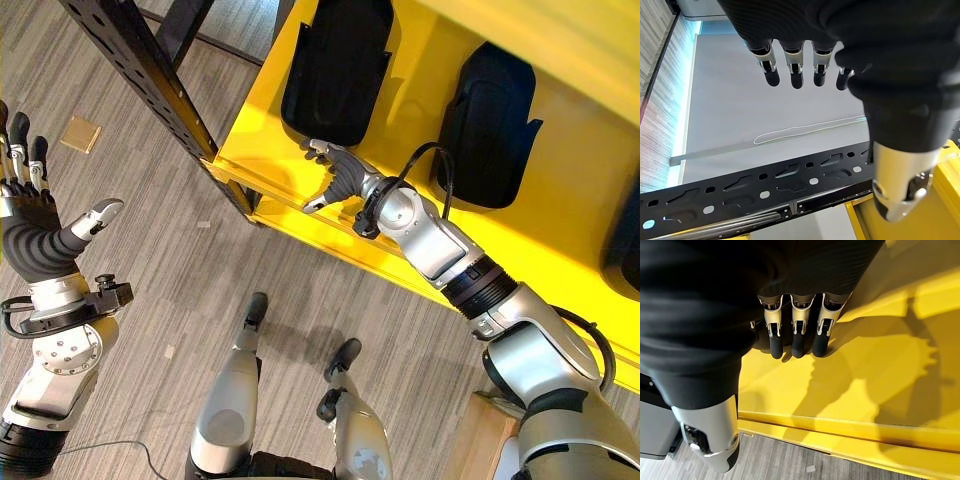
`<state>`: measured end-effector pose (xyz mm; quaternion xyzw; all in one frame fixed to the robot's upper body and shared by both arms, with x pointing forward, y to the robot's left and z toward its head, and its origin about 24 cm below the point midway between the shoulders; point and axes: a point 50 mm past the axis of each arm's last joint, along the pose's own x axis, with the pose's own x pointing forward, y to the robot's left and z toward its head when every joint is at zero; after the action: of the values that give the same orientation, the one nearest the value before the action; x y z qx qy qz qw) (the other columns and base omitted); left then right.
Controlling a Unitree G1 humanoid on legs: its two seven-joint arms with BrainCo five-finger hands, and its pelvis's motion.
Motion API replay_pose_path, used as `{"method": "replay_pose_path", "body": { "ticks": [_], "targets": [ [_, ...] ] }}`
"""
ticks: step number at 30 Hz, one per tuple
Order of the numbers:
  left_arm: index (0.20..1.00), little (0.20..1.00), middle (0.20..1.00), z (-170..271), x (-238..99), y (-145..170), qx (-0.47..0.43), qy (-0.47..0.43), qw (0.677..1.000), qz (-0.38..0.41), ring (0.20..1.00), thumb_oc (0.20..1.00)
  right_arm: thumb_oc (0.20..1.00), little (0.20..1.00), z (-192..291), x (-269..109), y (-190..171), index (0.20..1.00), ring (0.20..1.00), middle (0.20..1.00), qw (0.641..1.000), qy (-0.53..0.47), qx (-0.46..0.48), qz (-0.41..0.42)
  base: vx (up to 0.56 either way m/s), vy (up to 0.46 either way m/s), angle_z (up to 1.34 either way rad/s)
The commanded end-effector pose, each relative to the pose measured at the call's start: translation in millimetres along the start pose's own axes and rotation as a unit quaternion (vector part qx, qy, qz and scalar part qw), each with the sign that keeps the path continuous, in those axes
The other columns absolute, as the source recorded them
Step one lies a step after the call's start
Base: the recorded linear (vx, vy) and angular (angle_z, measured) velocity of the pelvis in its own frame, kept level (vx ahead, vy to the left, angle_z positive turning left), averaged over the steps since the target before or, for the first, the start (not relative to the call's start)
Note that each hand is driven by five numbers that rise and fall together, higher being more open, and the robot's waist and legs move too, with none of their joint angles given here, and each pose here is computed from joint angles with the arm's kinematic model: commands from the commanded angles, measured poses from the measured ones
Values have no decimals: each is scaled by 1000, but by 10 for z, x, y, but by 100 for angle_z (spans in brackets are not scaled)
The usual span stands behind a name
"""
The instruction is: Move parts from the plastic box to the shelf.
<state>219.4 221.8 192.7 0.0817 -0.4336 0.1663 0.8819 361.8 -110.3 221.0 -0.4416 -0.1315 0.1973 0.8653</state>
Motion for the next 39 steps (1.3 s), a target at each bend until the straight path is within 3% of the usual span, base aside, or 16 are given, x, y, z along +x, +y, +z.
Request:
{"method": "replay_pose_path", "body": {
  "ticks": [1,29,39],
  "targets": [
    [1000,1000,1000,166,-3,26,-16,-37,999,-4,1000,1000,1000,1000,210,92,-68,1000,1000,1000,999,-31,-17,-8,0,0,0],
    [1000,1000,1000,141,-34,-9,-29,-26,999,2,1000,1000,1000,1000,451,194,-277,1000,1000,1000,996,-67,14,-57,0,2,0],
    [1000,1000,1000,156,-55,33,-36,-26,999,11,1000,1000,1000,1000,496,113,-129,1000,1000,1000,991,-113,67,-2,0,0,0]
  ]
}}
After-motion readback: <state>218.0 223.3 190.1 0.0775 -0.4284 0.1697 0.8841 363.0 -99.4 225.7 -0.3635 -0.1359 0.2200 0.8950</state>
